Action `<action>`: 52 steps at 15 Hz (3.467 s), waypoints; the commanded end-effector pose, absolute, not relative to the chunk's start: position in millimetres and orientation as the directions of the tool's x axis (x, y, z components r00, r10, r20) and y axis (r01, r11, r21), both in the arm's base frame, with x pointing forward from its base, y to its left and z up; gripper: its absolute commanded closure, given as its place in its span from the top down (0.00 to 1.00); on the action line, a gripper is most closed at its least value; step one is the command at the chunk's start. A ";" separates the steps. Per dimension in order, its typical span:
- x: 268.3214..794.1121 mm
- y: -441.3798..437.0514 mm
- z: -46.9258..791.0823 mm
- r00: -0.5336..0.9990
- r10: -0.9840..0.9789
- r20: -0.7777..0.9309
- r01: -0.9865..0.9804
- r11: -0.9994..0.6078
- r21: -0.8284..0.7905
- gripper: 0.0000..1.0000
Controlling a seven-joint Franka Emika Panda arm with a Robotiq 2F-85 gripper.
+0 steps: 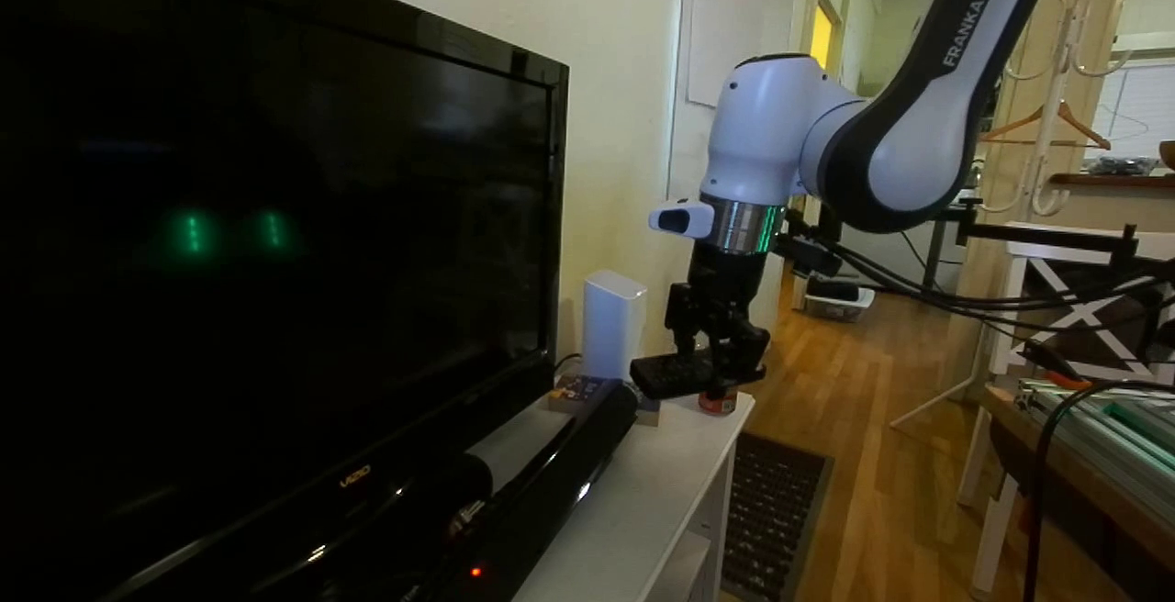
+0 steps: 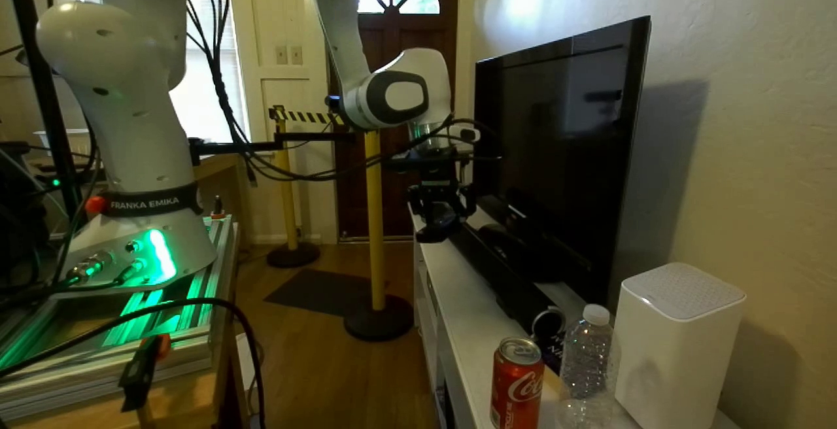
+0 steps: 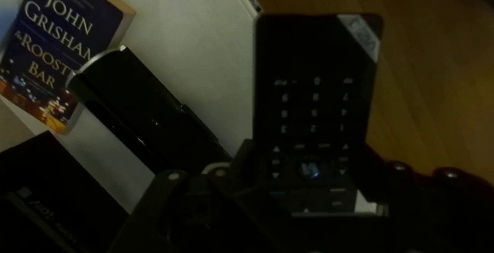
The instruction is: Twist around the remote
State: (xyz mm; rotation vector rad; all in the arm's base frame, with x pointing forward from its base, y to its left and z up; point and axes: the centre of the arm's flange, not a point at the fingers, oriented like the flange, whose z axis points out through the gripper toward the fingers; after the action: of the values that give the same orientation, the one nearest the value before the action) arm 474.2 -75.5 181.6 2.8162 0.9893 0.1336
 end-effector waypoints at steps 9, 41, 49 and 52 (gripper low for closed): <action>514.6 -89.7 101.2 0.589 0.808 -0.001 0.802 -0.584 0.126 0.36; 539.9 -104.5 21.2 0.316 0.948 -0.051 0.949 -0.314 0.031 0.36; 544.1 -106.0 27.0 0.314 0.948 -0.057 0.949 -0.314 0.018 0.94; 539.0 -105.7 50.3 0.378 0.923 -0.074 0.925 -0.379 0.004 0.99</action>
State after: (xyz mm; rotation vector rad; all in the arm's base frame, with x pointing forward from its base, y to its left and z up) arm 541.2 -104.2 26.1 2.5215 1.7796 -0.0555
